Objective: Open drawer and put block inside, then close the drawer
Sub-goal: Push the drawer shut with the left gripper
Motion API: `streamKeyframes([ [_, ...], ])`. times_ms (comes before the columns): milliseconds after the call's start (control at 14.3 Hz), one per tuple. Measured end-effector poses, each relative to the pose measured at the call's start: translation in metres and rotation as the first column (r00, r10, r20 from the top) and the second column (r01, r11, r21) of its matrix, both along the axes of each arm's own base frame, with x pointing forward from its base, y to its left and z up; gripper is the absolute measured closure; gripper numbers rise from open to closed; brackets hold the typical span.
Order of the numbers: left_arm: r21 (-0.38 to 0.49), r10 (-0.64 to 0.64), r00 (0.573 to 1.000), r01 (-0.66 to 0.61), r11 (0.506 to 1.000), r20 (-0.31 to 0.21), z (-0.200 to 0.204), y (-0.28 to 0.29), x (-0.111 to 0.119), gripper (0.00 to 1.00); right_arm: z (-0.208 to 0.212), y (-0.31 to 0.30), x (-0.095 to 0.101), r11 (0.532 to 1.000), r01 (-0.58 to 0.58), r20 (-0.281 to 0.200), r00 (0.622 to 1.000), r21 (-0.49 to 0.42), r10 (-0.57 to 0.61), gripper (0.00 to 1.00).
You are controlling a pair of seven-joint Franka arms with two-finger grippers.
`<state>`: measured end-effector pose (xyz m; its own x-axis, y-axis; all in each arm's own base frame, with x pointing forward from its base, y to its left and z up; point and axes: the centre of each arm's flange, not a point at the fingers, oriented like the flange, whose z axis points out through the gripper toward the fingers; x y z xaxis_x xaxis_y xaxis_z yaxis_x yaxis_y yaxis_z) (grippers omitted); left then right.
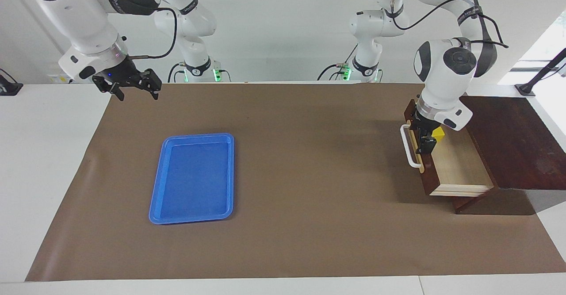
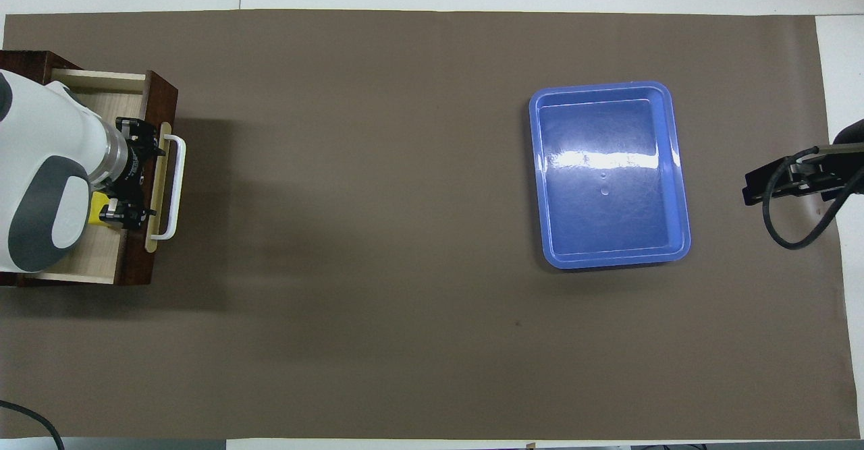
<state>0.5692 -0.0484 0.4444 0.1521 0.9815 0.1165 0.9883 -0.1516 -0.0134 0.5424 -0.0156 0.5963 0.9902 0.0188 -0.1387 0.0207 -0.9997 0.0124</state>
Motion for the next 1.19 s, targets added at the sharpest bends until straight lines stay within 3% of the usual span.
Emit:
streamKeyframes([
  [631, 0.013, -0.017, 1.000, 0.017, 1.000, -0.005, 0.003, 0.124, 0.000, 0.00, 0.001, -0.004, 0.000, 1.000, 0.006, 0.006, 1.000, 0.000, -0.006, 0.00],
  [981, 0.018, -0.043, 0.999, 0.043, 0.999, -0.007, 0.004, 0.121, 0.000, 0.00, 0.003, -0.002, 0.001, 1.000, 0.004, 0.016, 1.000, -0.001, -0.004, 0.00],
  [1192, 0.023, -0.082, 0.997, 0.082, 0.996, 0.009, 0.025, 0.103, 0.002, 0.00, 0.003, -0.002, 0.001, 1.000, 0.004, 0.017, 1.000, -0.001, -0.004, 0.00],
])
